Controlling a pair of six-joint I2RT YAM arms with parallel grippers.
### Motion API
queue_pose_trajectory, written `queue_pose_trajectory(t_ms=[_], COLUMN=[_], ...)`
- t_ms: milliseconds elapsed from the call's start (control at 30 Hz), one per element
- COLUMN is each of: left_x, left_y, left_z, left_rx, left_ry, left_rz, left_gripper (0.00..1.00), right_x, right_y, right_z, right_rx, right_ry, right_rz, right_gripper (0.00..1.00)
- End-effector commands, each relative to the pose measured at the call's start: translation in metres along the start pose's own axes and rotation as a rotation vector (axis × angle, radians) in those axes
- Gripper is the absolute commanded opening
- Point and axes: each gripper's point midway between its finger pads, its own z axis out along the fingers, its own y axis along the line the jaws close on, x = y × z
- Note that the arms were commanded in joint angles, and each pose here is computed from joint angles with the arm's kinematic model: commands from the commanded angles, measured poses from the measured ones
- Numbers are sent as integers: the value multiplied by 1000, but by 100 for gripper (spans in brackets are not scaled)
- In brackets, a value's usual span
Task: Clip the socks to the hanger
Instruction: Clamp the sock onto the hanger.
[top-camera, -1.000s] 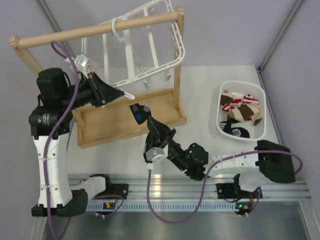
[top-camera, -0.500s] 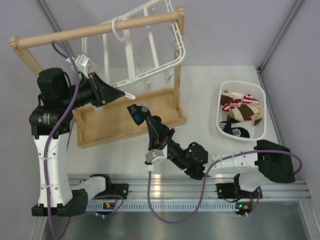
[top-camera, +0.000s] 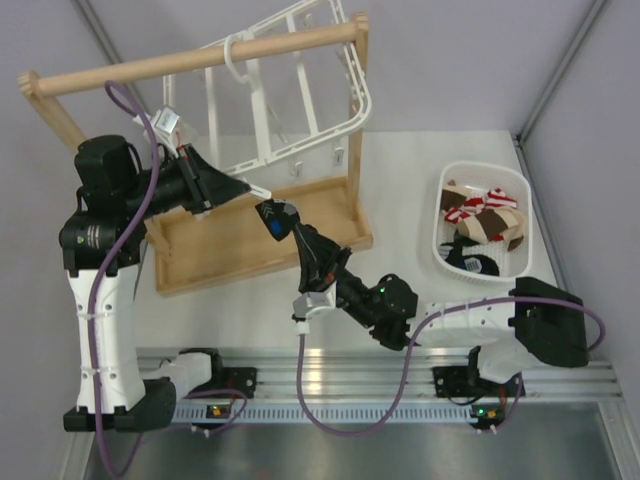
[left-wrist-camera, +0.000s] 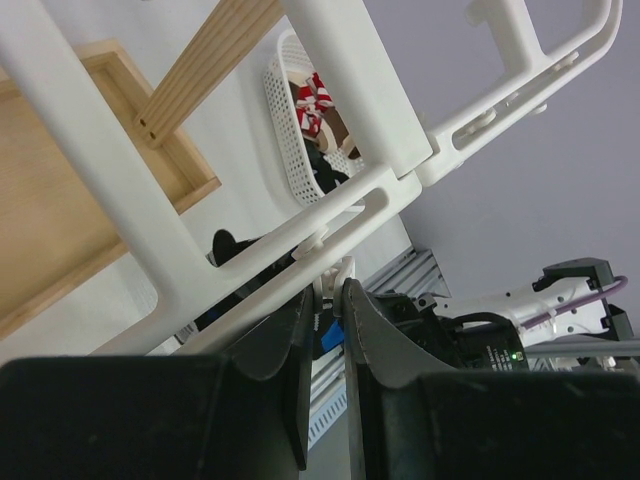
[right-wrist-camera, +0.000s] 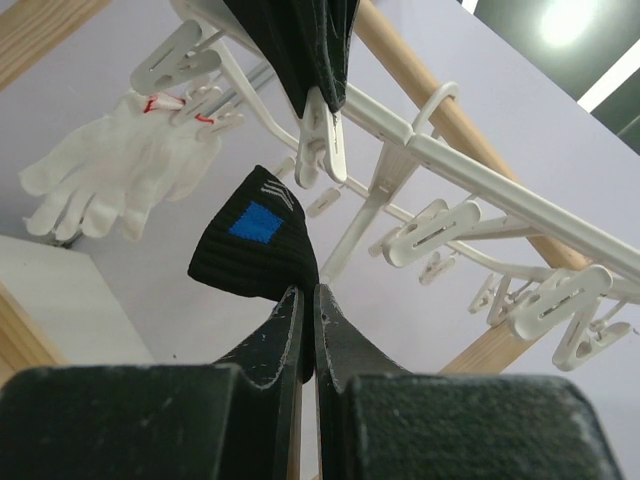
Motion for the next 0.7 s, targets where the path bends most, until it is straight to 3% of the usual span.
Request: queue_pose_trajectory(t_ms=[0, 667], left_x=[5, 2], left_y=[-6, -5], left_z=[5, 3], left_rx=[68, 84], left_ry=[45, 38], left_rz=[5, -21], left_gripper=[19, 19], right_x=[-33, -31], right_y=[-113, -124], right_z=[-17, -24], right_rx=[428, 427], right_ry=[-170, -195], right_rz=[100, 72], right_gripper=[0, 0])
